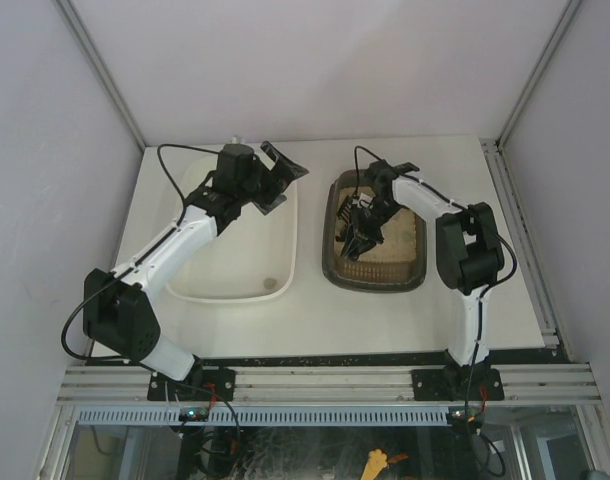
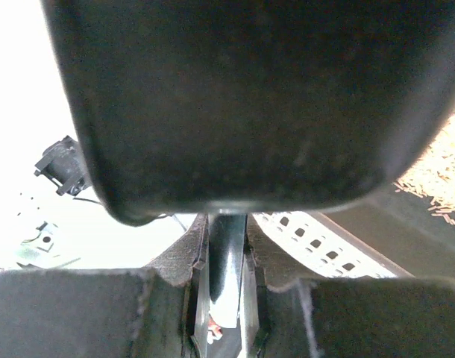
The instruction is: Clean the litter box
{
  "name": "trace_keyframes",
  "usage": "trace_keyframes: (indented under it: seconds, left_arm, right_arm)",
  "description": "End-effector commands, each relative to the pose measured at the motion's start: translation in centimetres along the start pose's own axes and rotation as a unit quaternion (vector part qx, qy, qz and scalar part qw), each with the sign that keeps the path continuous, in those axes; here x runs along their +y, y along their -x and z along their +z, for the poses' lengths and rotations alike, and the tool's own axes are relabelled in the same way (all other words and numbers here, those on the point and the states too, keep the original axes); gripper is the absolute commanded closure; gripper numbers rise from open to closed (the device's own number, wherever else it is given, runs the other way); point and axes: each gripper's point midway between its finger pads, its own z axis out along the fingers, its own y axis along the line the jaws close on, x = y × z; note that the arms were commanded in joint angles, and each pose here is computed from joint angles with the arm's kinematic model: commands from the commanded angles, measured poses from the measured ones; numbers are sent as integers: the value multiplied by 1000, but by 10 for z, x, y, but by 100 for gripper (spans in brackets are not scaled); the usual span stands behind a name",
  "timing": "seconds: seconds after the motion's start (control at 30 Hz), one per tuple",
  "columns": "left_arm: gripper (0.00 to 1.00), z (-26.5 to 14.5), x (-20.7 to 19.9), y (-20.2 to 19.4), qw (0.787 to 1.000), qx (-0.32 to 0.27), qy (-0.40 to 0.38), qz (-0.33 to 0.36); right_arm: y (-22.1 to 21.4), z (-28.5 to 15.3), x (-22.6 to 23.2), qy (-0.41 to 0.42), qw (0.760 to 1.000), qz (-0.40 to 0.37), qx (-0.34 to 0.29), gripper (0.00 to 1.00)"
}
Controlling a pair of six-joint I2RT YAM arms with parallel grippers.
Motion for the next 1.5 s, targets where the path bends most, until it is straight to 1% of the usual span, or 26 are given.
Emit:
trace_keyframes:
  seconds: [0.0,0.13,0.27,0.43,0.6,0.67,0.73,0.83,0.93,1.03,1.1,1.23,1.27,1.33,1.47]
  left_arm:
    - [0,-17,-17,10,999,-18,-35,-5]
    - [0,-18,-17,11,999,-20,-36,3]
    - [0,-23,-20,16,999,-27,-37,27]
    - [0,-39,-12,32,997,-29,-21,64]
    - [0,-70,13,55,992,-53,-17,114]
    - [0,-87,24,59,987,-59,-8,152]
    - [0,-105,36,63,980,-57,19,188]
    - [0,-131,55,74,965,-62,69,245]
    - [0,-154,73,90,947,-95,122,282]
    - [0,-171,94,104,937,-116,170,283]
    - [0,-180,105,108,932,-128,194,279]
    - [2,-188,122,110,927,-135,220,273]
    - [3,-190,124,109,927,-136,221,271]
    - [3,-192,128,107,927,-140,223,267]
    - [2,-197,131,103,930,-156,213,256]
  right_arm:
    - [17,-3,18,70,996,-41,-31,100]
    - [14,-14,0,74,994,-24,-76,100]
    - [7,-32,-14,97,988,-3,-121,100]
    - [-5,-43,-22,117,981,-4,-154,100]
    - [-9,-49,-18,136,973,-26,-182,100]
    - [-11,-51,-15,150,969,-33,-195,100]
    - [-13,-54,-12,166,962,-47,-210,100]
    - [-18,-61,-7,189,945,-81,-254,100]
    - [-25,-67,-5,204,920,-122,-311,100]
    - [-32,-74,-3,219,894,-157,-359,100]
    - [-37,-76,-4,236,880,-174,-375,100]
    - [-42,-82,-12,273,847,-177,-420,100]
    - [-41,-83,-13,278,842,-178,-427,100]
    - [-41,-82,-15,289,841,-183,-420,100]
    - [-43,-95,-11,348,827,-179,-404,100]
